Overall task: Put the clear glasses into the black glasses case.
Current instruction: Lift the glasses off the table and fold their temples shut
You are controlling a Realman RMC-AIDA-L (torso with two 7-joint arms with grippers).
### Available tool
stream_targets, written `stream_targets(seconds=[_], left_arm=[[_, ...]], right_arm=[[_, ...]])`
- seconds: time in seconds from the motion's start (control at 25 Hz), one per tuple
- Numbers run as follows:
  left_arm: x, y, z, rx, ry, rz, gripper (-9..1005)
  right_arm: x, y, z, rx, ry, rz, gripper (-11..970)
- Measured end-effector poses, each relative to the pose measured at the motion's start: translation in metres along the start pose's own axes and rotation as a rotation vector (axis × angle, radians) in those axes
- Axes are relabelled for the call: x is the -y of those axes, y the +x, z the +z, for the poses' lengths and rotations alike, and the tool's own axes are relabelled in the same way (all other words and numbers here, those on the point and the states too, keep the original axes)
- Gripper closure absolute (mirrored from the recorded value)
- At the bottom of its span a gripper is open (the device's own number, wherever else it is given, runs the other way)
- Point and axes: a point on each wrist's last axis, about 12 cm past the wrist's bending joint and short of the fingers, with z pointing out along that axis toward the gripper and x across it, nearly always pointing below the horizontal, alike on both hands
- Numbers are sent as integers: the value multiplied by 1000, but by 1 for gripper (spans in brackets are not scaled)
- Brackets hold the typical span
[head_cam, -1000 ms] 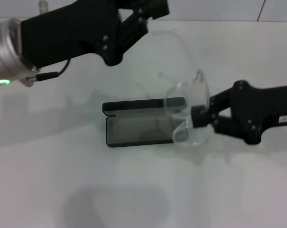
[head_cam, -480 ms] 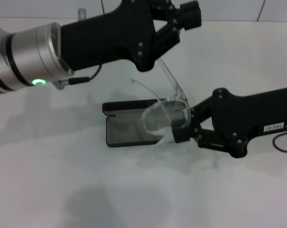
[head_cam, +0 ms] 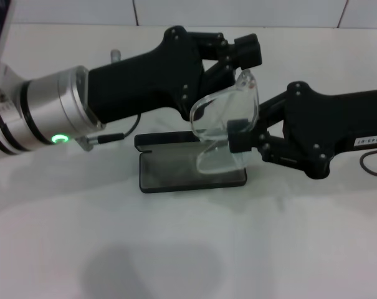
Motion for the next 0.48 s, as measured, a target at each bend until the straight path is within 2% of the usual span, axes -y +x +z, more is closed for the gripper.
stream_targets(seconds=[0.16,0.48], left_arm=[[3,7,-4,12,-20,-25,942],[6,8,-10,43,-41,-40,943]], right_arm=[[-1,-3,-1,36,-1,-34,877],[0,-4,-1,45,0,-49,877]])
